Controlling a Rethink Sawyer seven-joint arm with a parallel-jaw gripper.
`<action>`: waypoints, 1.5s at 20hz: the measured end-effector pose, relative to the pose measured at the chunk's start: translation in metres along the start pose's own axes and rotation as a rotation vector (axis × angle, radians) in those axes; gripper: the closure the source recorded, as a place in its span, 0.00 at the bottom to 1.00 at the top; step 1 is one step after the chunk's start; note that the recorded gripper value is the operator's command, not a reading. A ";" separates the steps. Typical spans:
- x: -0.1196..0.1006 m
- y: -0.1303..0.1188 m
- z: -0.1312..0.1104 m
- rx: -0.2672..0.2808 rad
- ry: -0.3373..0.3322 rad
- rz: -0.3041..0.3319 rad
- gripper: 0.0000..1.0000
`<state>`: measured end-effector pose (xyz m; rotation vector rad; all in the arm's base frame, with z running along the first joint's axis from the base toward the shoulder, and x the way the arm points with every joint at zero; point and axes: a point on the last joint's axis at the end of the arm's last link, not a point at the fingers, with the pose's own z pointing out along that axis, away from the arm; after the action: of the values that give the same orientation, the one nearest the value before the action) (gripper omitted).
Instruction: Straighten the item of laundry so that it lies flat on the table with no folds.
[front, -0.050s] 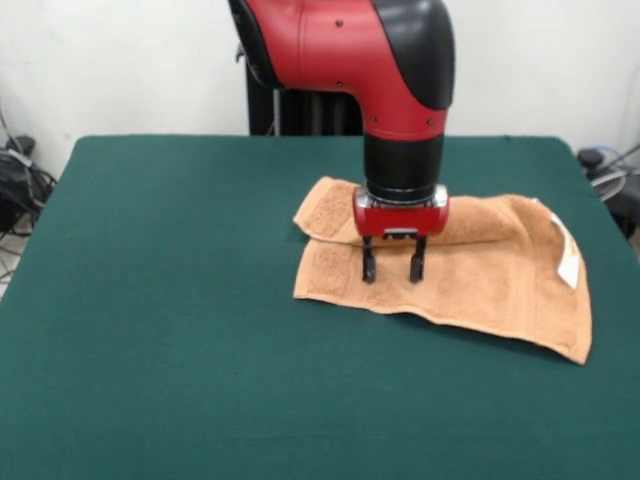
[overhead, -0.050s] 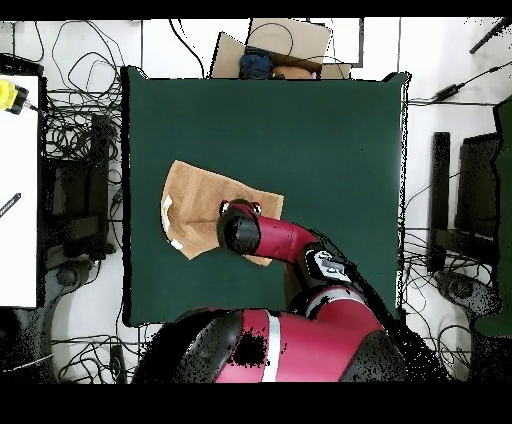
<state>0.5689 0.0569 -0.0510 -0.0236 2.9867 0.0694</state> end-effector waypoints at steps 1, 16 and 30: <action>0.001 0.001 0.000 0.001 0.002 -0.004 0.00; 0.015 0.003 0.000 0.038 0.000 -0.071 0.00; 0.060 -0.023 -0.012 0.034 -0.012 -0.093 0.00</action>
<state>0.5078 0.0324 -0.0497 -0.1576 2.9695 0.0082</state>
